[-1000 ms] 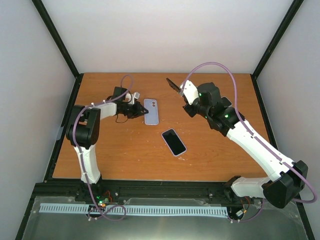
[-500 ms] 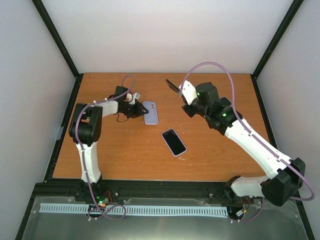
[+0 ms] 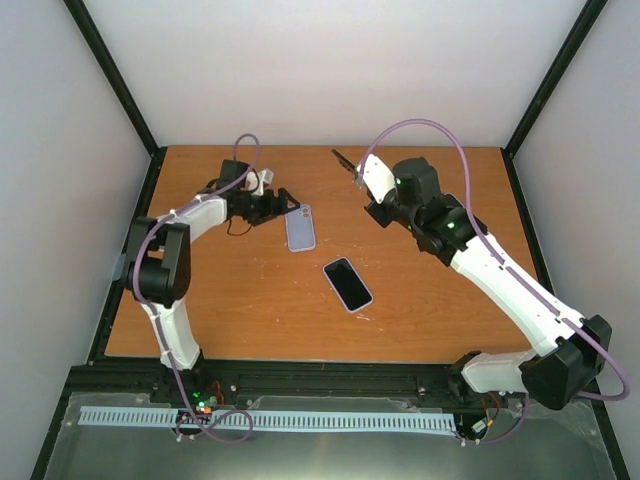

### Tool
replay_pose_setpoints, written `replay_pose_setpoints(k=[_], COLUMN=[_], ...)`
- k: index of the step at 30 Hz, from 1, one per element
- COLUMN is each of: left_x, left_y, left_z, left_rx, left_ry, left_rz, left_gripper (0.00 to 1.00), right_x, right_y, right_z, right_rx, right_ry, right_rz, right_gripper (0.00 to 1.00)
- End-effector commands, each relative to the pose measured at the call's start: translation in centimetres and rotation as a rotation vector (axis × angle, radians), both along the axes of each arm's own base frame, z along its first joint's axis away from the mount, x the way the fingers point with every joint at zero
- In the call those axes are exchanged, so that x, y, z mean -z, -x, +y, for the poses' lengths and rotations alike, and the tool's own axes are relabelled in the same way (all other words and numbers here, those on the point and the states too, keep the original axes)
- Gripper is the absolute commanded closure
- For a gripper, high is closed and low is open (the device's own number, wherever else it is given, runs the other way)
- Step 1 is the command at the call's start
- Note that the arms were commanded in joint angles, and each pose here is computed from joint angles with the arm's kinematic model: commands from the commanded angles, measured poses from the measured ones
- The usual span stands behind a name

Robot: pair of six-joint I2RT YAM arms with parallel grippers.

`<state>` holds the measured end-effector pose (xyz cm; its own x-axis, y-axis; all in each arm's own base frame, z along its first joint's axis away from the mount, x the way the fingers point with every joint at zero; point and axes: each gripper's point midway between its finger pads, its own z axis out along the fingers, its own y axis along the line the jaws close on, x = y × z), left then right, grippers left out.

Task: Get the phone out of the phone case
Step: Place the phone case at the center of the board, then place the phone at the center of the board.

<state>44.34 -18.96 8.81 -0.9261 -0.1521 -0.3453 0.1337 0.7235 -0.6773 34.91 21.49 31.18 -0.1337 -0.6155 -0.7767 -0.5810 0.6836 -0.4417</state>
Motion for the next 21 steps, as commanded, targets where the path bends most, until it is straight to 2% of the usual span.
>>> replay_pose_setpoints(k=[1,14,21], left_x=[-7.1,-24.3,-34.8], left_y=[-0.9,2.5,4.8], left_z=[0.0,0.1,0.1], left_rx=[-0.008,-0.01,0.031], left_ry=[0.04,0.188,0.246], left_rz=[-0.174,-0.534,-0.801], left_gripper=[0.01,0.0,0.0], right_x=[-5.5,-11.2,-16.0], right_y=[-1.4,-1.7,-0.2], right_z=[-0.1,-1.1,-2.1], right_rx=[0.014,0.039,0.036], right_ry=[-0.025,0.012,-0.008], right_rz=[-0.161,-0.362,-0.536], right_gripper=[0.97,0.97,0.97])
